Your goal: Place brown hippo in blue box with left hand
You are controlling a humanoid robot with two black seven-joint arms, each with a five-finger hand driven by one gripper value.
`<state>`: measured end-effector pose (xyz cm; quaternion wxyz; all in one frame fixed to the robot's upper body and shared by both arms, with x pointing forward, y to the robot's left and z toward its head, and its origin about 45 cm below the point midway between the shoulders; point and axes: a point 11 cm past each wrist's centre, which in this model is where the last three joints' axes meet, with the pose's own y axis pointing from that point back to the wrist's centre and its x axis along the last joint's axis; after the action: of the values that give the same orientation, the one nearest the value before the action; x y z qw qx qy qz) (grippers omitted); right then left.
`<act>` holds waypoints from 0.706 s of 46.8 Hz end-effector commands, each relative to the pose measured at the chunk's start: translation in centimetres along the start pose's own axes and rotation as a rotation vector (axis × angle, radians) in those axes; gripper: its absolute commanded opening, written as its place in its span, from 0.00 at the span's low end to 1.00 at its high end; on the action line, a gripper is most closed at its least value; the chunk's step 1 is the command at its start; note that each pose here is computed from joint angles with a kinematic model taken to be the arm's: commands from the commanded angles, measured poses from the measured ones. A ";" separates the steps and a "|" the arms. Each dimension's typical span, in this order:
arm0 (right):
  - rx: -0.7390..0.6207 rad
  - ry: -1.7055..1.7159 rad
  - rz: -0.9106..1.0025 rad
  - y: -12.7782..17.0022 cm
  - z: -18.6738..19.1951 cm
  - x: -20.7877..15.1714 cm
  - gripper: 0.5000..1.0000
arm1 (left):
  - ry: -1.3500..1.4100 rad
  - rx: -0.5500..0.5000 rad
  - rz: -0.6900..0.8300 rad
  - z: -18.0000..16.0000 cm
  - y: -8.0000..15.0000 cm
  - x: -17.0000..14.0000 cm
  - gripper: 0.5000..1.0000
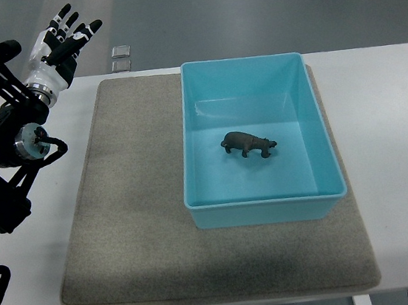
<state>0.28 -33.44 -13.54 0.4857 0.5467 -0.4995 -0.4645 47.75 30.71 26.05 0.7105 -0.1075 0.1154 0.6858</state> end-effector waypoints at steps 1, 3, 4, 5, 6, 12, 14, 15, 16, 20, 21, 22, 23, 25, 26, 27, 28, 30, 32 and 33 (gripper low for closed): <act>0.000 0.000 0.000 0.0 0.0 0.0 0.87 | 0.041 0.004 0.019 -0.3 0.2 0.6 0.99; 0.000 0.000 0.000 0.0 0.0 0.0 0.87 | 0.066 0.011 0.028 -0.5 0.3 0.8 0.99; 0.000 0.000 0.000 0.0 0.0 0.0 0.87 | 0.077 0.014 0.030 -0.6 0.4 0.9 0.99; 0.000 0.000 0.000 0.0 0.0 0.0 0.87 | 0.089 0.018 0.035 -0.8 0.5 1.0 0.99; 0.000 0.000 0.000 0.0 0.0 0.0 0.87 | 0.098 0.022 0.040 -1.0 0.6 1.2 0.99; 0.000 0.000 0.000 0.0 0.0 0.0 0.87 | 0.112 0.036 0.048 -1.7 0.8 1.4 0.99; 0.000 0.000 0.000 0.0 0.0 0.0 0.87 | 0.114 0.037 0.050 -1.7 0.9 1.5 0.99; 0.000 0.000 0.000 0.0 0.0 0.0 0.87 | 0.112 0.037 0.052 -1.7 0.9 1.5 0.99; 0.000 0.000 0.000 0.0 0.0 0.0 0.87 | 0.112 0.037 0.053 -1.7 0.9 1.6 0.99; 0.000 0.000 0.000 0.0 0.0 0.0 0.87 | 0.111 0.041 0.059 -1.9 1.0 1.8 0.99; 0.000 0.000 0.000 0.0 0.0 0.0 0.87 | 0.112 0.043 0.062 -2.0 1.0 1.9 0.99; 0.000 0.000 0.000 0.0 0.0 0.0 0.87 | 0.112 0.045 0.062 -2.1 1.1 2.0 0.99; 0.001 -0.003 -0.001 0.0 0.0 0.0 0.87 | 0.114 0.048 0.063 -2.3 1.2 2.0 0.99; 0.001 -0.005 -0.004 0.0 0.0 -0.1 0.87 | 0.114 0.048 0.063 -2.3 1.2 2.0 0.99; 0.002 -0.005 -0.013 0.0 0.0 -0.3 0.87 | 0.114 0.048 0.063 -2.3 1.2 2.0 0.99; 0.002 -0.006 -0.019 0.0 0.0 -0.4 0.87 | 0.114 0.048 0.063 -2.3 1.2 2.0 0.99; 0.001 -0.005 -0.023 0.0 0.0 -0.5 0.87 | 0.115 0.050 0.063 -2.4 1.2 2.0 0.99; 0.000 0.000 -0.023 0.0 0.0 -0.5 0.87 | 0.115 0.052 0.062 -2.5 1.2 1.9 0.99; 0.000 0.000 -0.018 0.0 0.0 -0.4 0.87 | 0.116 0.052 0.061 -2.5 1.2 1.8 0.99; 0.000 0.002 -0.014 0.0 0.0 -0.4 0.87 | 0.117 0.055 0.062 -2.7 1.2 1.8 0.99</act>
<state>0.29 -32.99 -13.56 0.4795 0.5516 -0.4946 -0.4703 46.59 31.83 23.13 0.6834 -0.1252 0.1768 0.6972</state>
